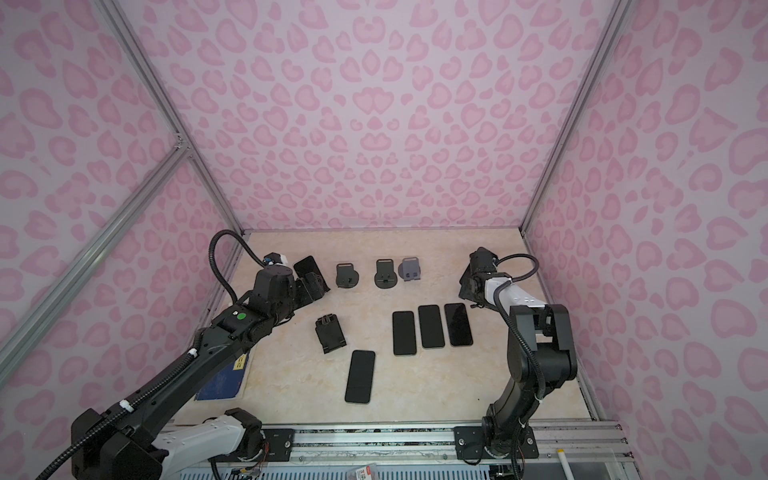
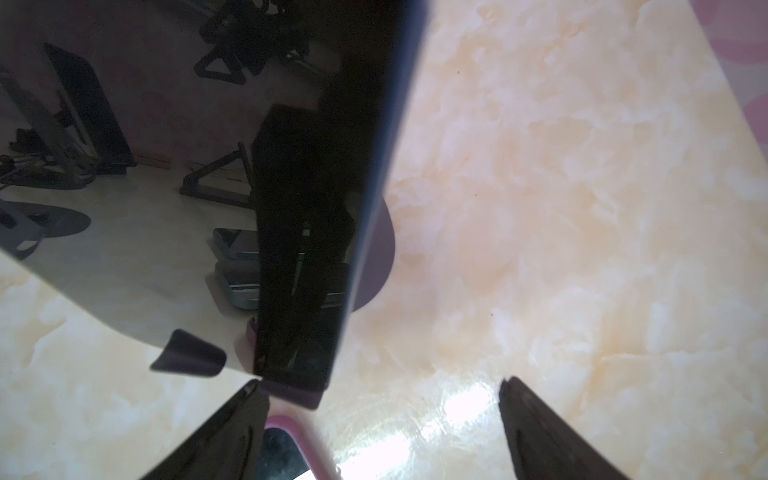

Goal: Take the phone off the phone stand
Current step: 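Close the right gripper on the top edge of the blue-edged phone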

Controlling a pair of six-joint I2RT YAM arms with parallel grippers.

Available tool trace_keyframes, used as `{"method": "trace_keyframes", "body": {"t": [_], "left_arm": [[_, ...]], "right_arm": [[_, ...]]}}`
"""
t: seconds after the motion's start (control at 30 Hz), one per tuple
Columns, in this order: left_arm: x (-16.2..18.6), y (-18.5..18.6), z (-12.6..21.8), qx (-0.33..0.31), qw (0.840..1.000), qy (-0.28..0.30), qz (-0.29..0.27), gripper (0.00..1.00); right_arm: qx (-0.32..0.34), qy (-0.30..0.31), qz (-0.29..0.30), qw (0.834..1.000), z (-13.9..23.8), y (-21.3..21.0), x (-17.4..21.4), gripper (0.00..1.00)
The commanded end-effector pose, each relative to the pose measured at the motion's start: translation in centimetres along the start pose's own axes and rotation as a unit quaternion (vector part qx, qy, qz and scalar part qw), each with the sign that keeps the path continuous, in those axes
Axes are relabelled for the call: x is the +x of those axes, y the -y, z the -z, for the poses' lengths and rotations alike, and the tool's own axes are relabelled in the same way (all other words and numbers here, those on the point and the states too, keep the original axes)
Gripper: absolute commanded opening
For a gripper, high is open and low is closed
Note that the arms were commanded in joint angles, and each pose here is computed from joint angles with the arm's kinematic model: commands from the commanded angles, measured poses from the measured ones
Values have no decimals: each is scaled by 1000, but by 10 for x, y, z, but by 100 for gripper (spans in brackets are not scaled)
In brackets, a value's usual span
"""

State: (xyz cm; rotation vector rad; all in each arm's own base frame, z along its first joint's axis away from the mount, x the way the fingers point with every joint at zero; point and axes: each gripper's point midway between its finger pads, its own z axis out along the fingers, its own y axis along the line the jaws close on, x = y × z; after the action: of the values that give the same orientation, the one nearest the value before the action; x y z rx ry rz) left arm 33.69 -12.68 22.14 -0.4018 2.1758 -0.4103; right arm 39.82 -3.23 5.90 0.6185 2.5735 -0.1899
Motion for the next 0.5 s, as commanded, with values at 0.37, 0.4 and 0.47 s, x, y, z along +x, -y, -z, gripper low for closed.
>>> {"method": "trace_keyframes", "body": {"t": [0.37, 0.4, 0.47], "left_arm": [[-6, 5, 4, 13, 1000, 10, 5, 96], [-6, 5, 4, 13, 1000, 10, 5, 96], [-6, 5, 4, 14, 1000, 10, 5, 96]], "right_arm": [[14, -4, -10, 1000, 1, 16, 4, 89], [15, -4, -10, 1000, 1, 17, 4, 89], [15, -5, -12, 1000, 1, 17, 4, 89]]}}
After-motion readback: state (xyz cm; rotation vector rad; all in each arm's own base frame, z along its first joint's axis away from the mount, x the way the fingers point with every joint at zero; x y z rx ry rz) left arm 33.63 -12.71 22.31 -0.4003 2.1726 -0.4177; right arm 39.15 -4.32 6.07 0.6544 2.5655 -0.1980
